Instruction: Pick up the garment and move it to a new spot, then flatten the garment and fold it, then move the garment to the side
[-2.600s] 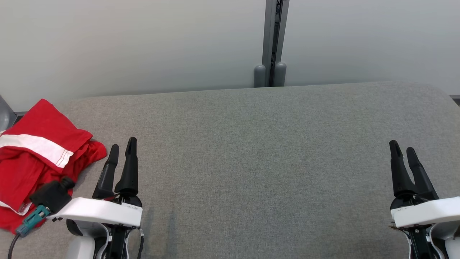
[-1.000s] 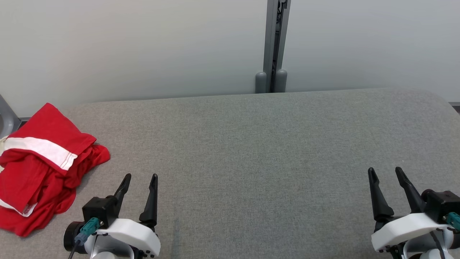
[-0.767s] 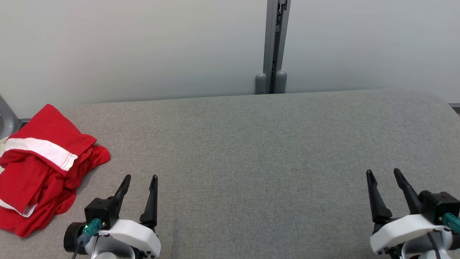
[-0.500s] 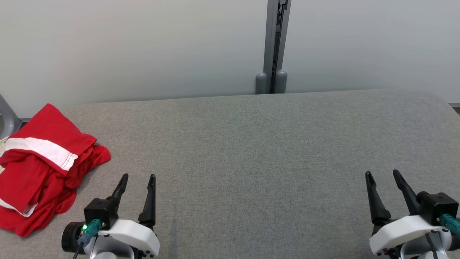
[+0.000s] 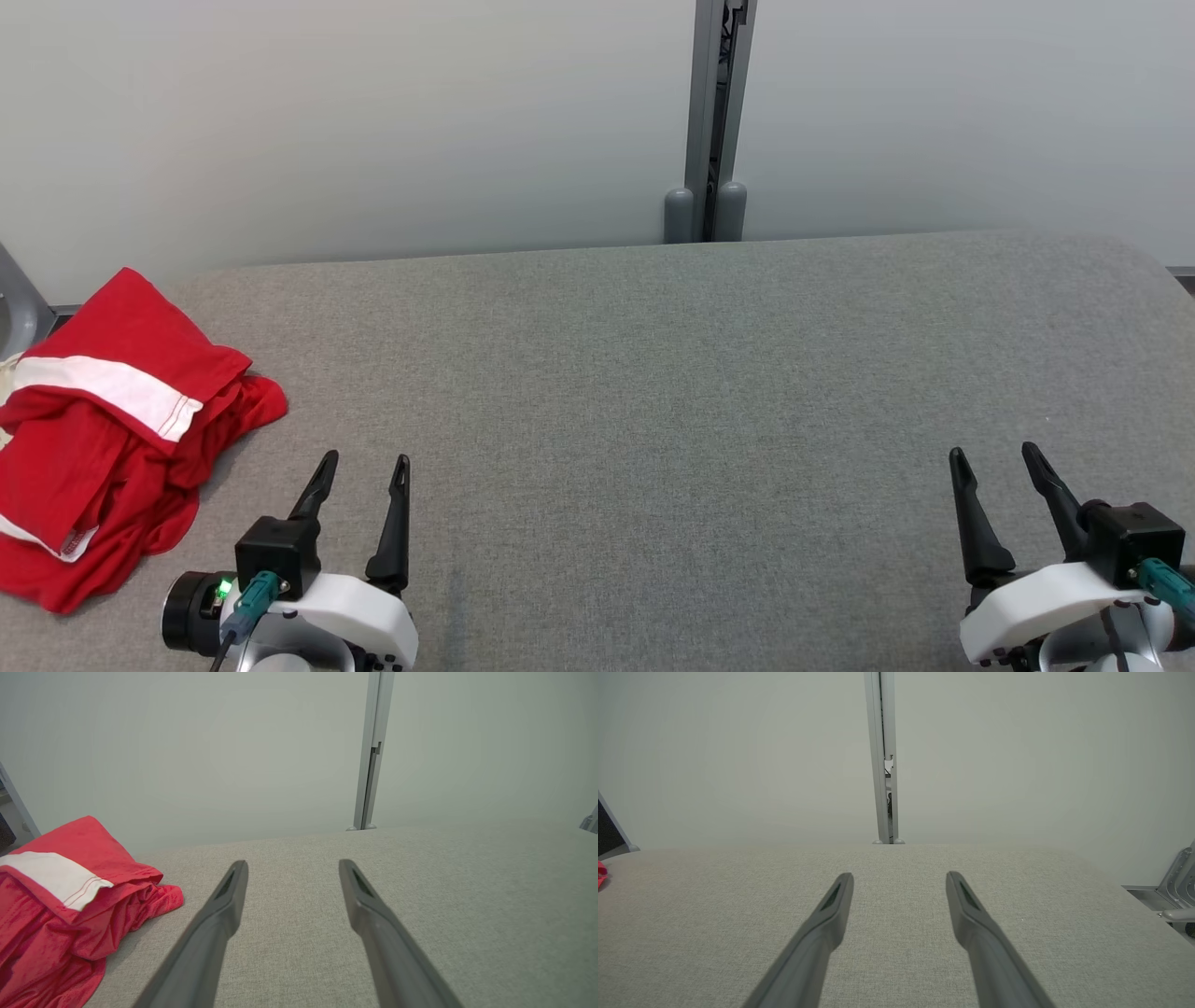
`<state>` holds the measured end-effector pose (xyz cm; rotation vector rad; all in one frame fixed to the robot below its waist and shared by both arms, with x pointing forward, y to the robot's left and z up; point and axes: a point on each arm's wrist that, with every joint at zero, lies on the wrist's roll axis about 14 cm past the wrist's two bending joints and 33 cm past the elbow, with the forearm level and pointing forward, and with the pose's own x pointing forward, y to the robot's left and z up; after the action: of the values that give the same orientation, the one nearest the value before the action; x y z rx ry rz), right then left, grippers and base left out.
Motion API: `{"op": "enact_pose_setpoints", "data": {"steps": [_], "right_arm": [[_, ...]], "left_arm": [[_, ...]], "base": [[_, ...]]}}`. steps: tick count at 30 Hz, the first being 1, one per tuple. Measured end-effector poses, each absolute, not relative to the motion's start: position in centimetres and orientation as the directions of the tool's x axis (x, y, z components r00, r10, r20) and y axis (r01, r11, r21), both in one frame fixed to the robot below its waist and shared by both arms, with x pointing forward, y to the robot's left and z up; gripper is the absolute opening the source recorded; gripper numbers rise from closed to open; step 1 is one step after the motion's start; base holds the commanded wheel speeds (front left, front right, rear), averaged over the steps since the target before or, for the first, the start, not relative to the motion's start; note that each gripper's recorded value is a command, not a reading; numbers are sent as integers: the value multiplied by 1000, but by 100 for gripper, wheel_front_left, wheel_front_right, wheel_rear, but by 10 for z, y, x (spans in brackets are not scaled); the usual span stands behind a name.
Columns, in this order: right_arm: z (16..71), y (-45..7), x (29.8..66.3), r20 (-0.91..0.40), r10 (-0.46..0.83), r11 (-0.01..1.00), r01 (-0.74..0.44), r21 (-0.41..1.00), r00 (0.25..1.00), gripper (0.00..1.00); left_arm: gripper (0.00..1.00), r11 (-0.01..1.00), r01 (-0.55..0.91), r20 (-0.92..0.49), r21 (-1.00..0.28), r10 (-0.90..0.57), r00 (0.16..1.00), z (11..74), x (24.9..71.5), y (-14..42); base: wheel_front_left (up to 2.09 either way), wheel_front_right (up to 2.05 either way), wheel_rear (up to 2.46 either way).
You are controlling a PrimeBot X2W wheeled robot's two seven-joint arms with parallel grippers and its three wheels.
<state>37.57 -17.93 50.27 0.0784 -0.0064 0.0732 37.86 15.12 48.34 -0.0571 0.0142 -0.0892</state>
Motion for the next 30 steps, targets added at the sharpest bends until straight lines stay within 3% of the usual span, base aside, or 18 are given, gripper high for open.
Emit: {"op": "enact_pose_setpoints", "data": {"steps": [22, 30], "right_arm": [[500, -180, 378, 4, 70, 993, -70, 100, 998, 100], [509, -159, 390, 30, 129, 986, -132, 100, 991, 100]], "left_arm": [[100, 994, 70, -23, -86, -73, 997, 480, 379, 153], [100, 995, 13, -16, -101, -15, 1000, 482, 375, 171]], "base": [[0, 0, 0], [0, 0, 0]]}}
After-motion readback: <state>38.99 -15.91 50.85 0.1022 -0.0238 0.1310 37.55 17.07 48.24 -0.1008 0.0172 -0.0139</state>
